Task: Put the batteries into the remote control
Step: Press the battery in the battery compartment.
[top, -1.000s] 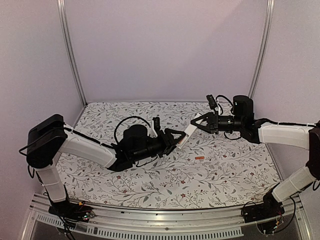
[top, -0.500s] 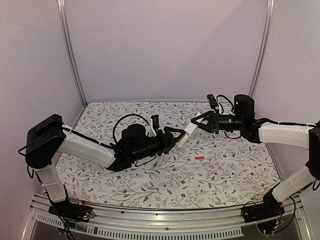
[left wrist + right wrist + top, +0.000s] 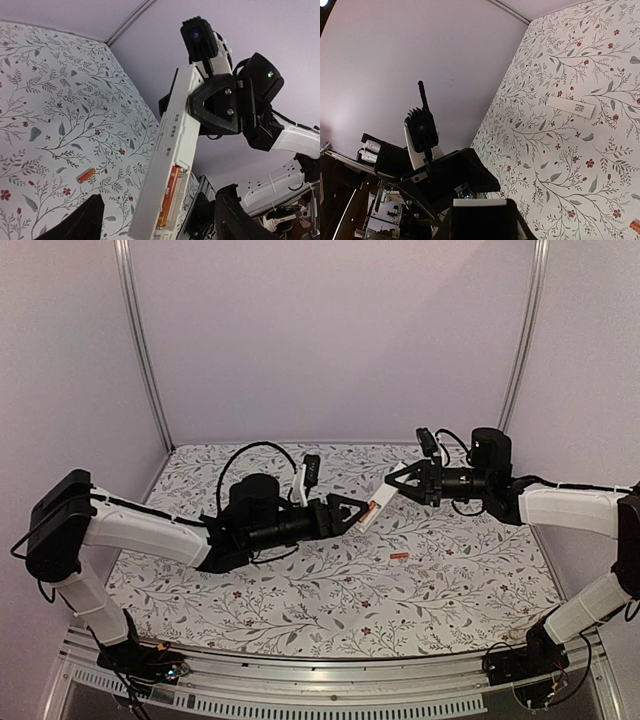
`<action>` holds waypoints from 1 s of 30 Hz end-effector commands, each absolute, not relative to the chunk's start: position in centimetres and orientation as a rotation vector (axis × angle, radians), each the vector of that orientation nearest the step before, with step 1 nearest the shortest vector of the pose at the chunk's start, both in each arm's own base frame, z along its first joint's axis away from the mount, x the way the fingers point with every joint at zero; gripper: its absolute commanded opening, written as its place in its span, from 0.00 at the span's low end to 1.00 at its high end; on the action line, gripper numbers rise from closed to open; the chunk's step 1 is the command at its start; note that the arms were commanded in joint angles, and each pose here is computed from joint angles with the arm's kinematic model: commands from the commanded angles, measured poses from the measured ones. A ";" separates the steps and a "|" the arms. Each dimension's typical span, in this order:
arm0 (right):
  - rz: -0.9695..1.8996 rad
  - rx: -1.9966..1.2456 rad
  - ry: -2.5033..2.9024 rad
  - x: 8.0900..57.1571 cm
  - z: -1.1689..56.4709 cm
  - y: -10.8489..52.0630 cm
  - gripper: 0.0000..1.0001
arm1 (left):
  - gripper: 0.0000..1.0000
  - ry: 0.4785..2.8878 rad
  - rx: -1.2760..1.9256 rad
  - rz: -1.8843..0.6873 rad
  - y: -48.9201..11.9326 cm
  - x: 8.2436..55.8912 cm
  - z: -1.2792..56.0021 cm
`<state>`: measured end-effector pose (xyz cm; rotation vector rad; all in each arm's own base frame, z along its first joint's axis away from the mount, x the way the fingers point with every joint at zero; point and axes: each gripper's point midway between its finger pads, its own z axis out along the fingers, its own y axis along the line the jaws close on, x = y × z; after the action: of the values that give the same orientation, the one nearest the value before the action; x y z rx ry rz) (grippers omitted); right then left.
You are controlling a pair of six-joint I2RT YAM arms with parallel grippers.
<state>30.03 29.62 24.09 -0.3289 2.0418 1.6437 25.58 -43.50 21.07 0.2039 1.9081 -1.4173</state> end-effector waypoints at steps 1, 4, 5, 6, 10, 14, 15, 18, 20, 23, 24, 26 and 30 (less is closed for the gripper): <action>1.681 -0.395 1.991 29.4 25.6 29.7 0.00 | 0.76 1.911 0.501 -1.300 -43.4 24.8 21.4; 1.689 -0.420 1.982 29.0 25.8 29.7 0.00 | 0.75 1.942 0.590 -1.289 -44.1 24.2 21.3; 1.691 -0.426 1.979 29.0 25.9 29.7 0.00 | 0.74 1.946 0.604 -1.287 -44.2 24.2 21.2; 1.694 -0.435 1.974 28.8 26.0 29.7 0.00 | 0.74 1.951 0.610 -1.284 -44.3 24.2 21.1; 1.700 -0.453 1.960 28.5 26.4 29.7 0.00 | 0.63 1.965 0.620 -1.264 -44.5 24.4 20.8; 1.706 -0.460 1.956 28.4 26.6 29.7 0.00 | 0.59 1.981 0.636 -1.232 -44.4 24.6 20.4; 1.709 -0.461 1.953 28.4 26.7 29.7 0.00 | 0.58 1.987 0.636 -1.224 -44.3 24.7 20.3; 1.720 -0.460 1.945 28.4 26.9 29.7 0.00 | 0.53 1.994 0.629 -1.208 -44.0 24.8 20.0; 1.725 -0.460 1.943 28.3 26.9 29.8 0.00 | 0.50 2.000 0.626 -1.190 -43.8 25.1 19.9; 1.733 -0.461 1.938 28.3 27.0 29.8 0.00 | 0.42 2.010 0.605 -1.166 -43.3 25.5 19.7; 1.735 -0.463 1.935 28.2 27.0 29.8 0.00 | 0.40 2.011 0.597 -1.165 -43.2 25.7 19.7; 1.741 -0.463 1.931 28.2 27.1 29.8 0.00 | 0.36 2.017 0.586 -1.167 -43.0 25.9 19.7; 1.742 -0.454 1.935 28.3 26.9 29.8 0.00 | 0.52 2.005 0.590 -1.180 -43.2 25.9 20.0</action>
<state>28.80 29.95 25.24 -0.4162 1.9996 1.7137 24.50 -44.14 20.80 0.6160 1.9665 -1.2340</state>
